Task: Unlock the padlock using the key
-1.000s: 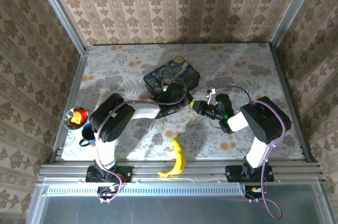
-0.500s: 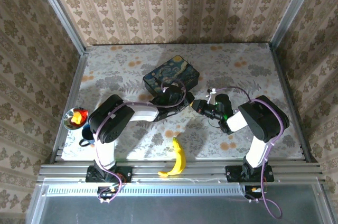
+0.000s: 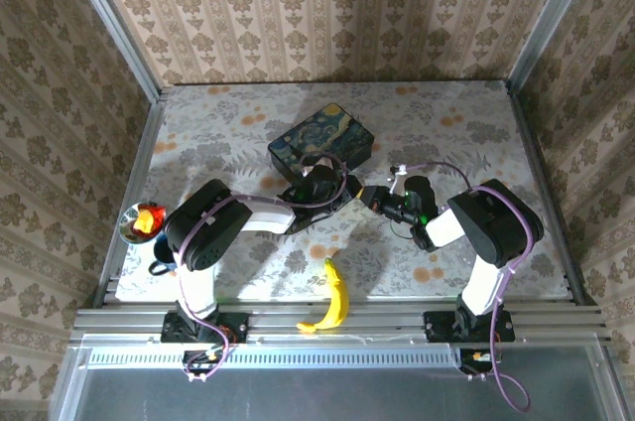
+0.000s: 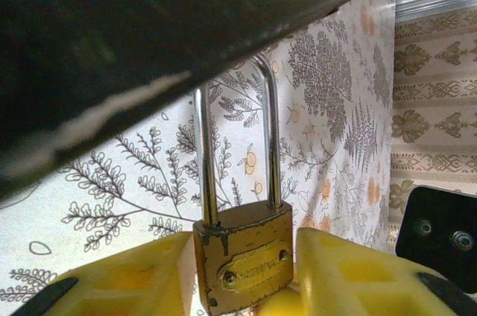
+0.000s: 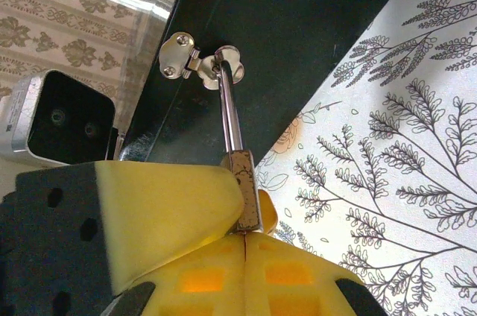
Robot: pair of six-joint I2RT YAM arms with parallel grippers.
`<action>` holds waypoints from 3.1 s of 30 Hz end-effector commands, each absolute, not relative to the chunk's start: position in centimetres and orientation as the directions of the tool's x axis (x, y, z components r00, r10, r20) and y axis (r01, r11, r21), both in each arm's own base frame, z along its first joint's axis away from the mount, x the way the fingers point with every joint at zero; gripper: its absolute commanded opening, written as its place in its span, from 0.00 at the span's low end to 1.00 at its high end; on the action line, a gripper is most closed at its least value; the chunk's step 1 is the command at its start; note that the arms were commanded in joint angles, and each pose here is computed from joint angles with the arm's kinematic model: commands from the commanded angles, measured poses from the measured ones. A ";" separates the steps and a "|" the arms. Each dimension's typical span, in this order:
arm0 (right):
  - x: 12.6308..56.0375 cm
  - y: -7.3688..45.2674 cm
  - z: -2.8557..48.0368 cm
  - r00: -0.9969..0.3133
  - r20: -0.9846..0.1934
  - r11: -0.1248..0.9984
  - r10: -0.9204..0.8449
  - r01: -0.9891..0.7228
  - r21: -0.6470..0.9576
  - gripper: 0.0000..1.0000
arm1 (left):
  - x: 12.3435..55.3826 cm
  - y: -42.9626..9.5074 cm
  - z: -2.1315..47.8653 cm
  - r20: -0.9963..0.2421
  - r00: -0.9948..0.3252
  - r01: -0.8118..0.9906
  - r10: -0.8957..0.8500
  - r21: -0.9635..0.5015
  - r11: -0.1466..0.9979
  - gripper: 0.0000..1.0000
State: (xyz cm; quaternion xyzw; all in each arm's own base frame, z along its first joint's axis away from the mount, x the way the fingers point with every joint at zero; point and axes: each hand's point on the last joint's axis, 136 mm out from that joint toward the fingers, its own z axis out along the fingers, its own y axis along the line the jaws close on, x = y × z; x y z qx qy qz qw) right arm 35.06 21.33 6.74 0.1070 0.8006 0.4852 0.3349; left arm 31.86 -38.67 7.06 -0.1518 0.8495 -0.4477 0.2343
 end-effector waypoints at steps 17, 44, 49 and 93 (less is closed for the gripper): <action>36.8 22.0 9.3 -0.705 -0.487 0.504 0.515 -0.211 0.838 0.13 | 32.4 -37.4 5.2 -0.301 -0.819 -0.038 -0.488 -0.820 0.571 0.00; 30.0 18.4 9.3 -0.630 -0.776 0.924 0.035 -0.275 0.265 0.24 | 28.3 -35.3 5.2 -0.091 -0.920 -0.177 -0.381 -0.771 0.612 0.00; 29.9 20.5 8.7 -0.617 -0.779 0.927 -0.112 -0.347 0.141 0.24 | 27.7 -34.9 4.6 -0.058 -0.918 -0.214 -0.392 -0.760 0.614 0.00; 34.1 25.3 4.6 -0.493 -0.697 0.836 -0.520 -0.462 -0.297 0.46 | 27.3 -33.7 5.1 -0.067 -0.913 -0.213 -0.403 -0.763 0.610 0.00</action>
